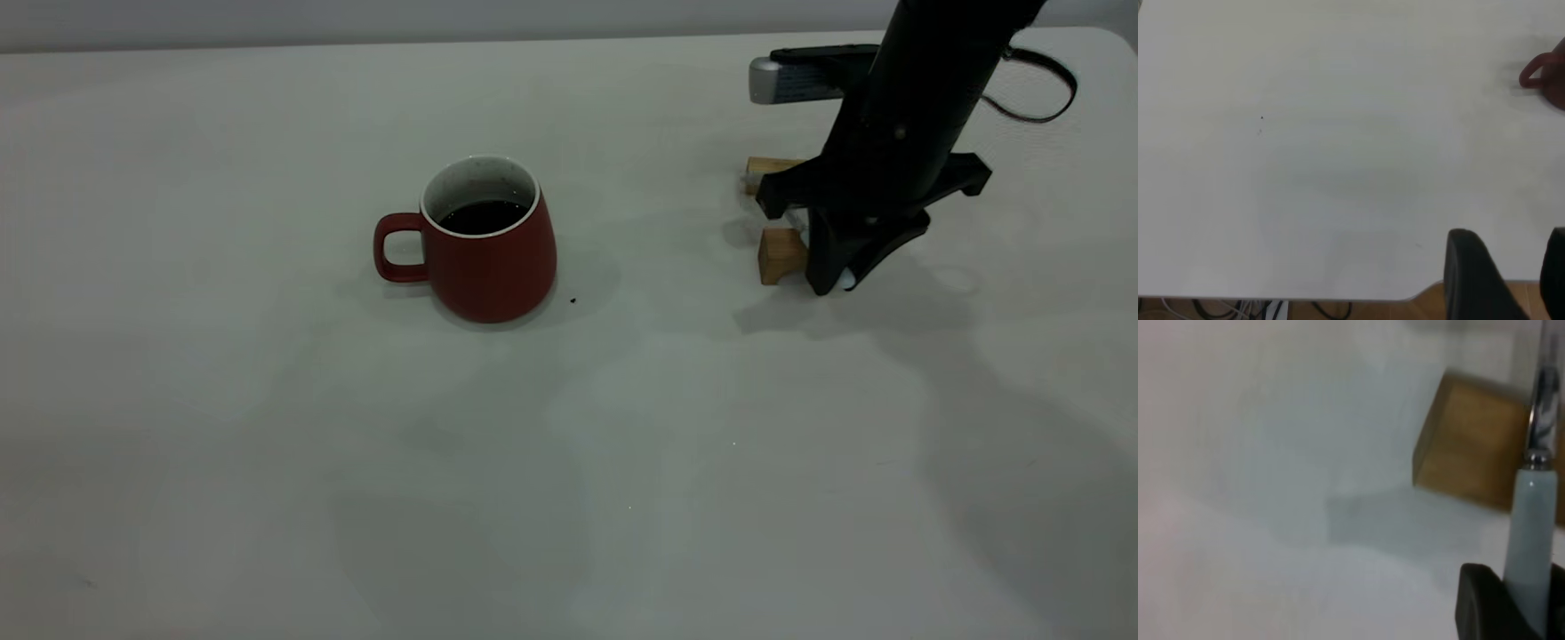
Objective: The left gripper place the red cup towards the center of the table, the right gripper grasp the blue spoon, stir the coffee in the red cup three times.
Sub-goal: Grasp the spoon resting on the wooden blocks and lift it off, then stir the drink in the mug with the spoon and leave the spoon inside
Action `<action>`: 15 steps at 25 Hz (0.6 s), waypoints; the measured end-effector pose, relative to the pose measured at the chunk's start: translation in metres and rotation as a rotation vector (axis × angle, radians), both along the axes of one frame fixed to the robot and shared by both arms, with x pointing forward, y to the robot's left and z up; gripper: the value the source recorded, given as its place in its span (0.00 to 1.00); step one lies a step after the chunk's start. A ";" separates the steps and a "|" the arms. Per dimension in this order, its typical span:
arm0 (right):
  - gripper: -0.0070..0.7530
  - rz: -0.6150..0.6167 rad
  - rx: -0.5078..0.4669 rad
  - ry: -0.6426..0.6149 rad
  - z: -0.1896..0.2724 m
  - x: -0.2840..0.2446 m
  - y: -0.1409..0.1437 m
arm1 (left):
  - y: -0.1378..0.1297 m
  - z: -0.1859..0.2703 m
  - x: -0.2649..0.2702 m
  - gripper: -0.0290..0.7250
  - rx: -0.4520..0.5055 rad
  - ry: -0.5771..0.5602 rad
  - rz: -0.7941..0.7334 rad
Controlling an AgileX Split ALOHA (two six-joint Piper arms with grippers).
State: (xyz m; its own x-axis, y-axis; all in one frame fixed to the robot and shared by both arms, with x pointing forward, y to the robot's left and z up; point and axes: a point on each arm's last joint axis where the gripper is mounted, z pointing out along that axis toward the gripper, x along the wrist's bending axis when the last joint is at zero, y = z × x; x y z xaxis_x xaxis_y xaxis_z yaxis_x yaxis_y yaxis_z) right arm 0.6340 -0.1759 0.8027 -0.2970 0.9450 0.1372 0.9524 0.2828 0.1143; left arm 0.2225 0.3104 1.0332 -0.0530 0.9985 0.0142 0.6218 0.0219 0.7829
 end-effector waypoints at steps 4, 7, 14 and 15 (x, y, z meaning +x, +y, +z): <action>0.21 -0.037 0.090 0.018 0.057 0.008 0.010 | 0.000 0.000 0.000 0.47 0.000 0.000 0.000; 0.21 -0.123 0.264 0.067 0.105 0.011 0.026 | 0.000 0.000 0.000 0.47 0.000 0.000 0.000; 0.21 -0.286 0.760 0.310 0.156 0.000 0.087 | 0.000 0.000 0.000 0.47 0.000 0.000 0.000; 0.21 -0.312 0.825 0.340 0.161 -0.002 0.095 | 0.000 0.000 0.000 0.47 0.000 0.000 0.000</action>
State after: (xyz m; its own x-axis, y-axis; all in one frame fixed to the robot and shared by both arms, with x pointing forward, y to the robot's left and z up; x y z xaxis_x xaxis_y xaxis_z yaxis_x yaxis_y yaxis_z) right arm 0.6324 -0.0804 0.9636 0.1317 0.5410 0.8306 0.9904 -0.0370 -0.1330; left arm 0.2225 0.3104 1.0332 -0.0530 0.9985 0.0142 0.6218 0.0219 0.7829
